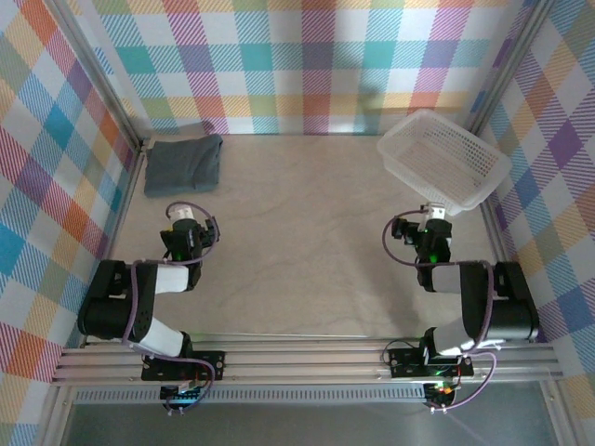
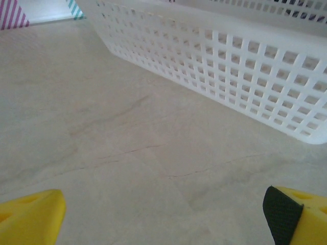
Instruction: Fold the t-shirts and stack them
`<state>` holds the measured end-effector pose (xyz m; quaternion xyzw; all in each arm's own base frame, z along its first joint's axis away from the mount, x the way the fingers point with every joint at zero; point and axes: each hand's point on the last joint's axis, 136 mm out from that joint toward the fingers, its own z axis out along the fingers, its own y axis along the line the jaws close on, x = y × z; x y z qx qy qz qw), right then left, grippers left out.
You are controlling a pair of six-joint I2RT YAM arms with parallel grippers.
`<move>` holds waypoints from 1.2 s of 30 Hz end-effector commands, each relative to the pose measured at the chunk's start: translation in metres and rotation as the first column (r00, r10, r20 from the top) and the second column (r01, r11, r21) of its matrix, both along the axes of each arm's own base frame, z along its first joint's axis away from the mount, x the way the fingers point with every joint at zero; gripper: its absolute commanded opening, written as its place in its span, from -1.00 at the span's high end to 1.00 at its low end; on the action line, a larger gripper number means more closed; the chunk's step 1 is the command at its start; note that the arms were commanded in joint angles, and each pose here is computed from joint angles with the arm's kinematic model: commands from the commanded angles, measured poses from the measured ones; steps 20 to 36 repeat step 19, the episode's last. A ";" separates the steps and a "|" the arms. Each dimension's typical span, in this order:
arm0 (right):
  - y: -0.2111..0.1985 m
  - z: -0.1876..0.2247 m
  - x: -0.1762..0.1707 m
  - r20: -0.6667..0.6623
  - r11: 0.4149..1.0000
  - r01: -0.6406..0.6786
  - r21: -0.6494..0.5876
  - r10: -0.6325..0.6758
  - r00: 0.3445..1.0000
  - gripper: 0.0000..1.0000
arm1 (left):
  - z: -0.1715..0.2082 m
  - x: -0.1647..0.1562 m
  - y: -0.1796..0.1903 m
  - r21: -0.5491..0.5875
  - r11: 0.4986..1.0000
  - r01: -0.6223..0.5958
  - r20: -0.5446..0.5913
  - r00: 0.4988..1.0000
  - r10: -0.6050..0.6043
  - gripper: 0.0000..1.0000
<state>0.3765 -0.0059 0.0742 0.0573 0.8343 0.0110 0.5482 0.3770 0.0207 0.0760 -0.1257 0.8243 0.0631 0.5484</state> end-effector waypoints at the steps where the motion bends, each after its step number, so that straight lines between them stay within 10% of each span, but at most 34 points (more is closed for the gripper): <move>1: 0.014 0.023 0.008 0.104 0.996 -0.093 -0.005 0.093 0.990 -0.99 | 0.018 -0.005 -0.010 0.018 0.998 0.062 0.126 0.990 -0.064 -1.00; 5: 0.013 0.018 0.020 0.046 0.997 -0.082 -0.007 0.082 0.996 -0.99 | 0.002 0.014 -0.009 0.007 0.998 0.064 -0.010 0.998 -0.064 -1.00; 36: 0.015 0.018 0.020 0.047 0.996 -0.084 -0.016 0.084 0.995 -0.99 | 0.007 0.016 -0.010 0.020 0.998 0.059 0.011 0.998 -0.059 -1.00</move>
